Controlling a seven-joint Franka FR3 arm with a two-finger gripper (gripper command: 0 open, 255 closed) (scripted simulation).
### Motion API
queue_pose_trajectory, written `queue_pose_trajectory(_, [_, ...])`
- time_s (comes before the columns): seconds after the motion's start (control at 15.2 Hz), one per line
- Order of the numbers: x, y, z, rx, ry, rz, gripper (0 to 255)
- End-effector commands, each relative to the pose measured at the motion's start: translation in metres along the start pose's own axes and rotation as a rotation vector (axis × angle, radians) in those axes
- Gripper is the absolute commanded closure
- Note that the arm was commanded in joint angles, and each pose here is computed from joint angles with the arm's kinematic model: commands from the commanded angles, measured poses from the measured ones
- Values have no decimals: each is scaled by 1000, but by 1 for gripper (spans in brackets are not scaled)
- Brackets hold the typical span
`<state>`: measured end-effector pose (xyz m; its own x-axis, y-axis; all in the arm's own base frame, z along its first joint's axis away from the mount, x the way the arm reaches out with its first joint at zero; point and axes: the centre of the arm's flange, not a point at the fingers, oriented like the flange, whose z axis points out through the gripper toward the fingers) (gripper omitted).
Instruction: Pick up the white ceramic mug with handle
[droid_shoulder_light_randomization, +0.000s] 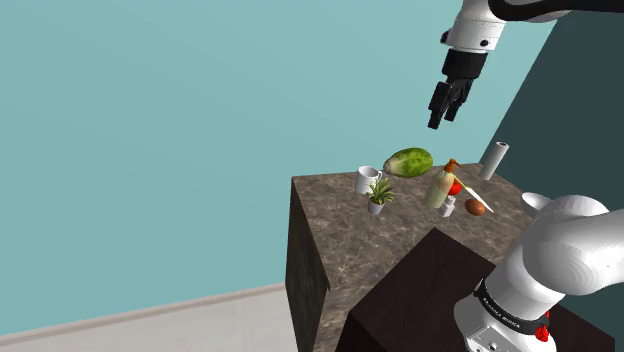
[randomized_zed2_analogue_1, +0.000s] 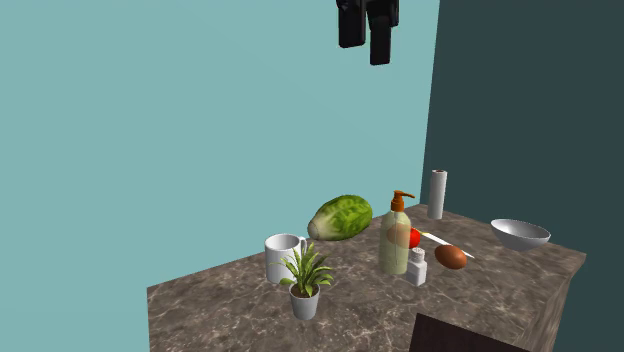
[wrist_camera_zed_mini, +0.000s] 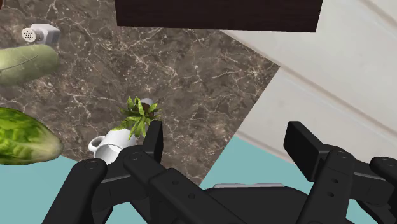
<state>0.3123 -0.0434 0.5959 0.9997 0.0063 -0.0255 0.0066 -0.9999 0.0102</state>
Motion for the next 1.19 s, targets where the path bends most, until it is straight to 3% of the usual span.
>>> queue_pose_trajectory(0.0, [0, 0, 0, 0, 0, 0, 0])
queue_pose_trajectory(1.12, [134, 85, 161, -2, -15, 1, 0])
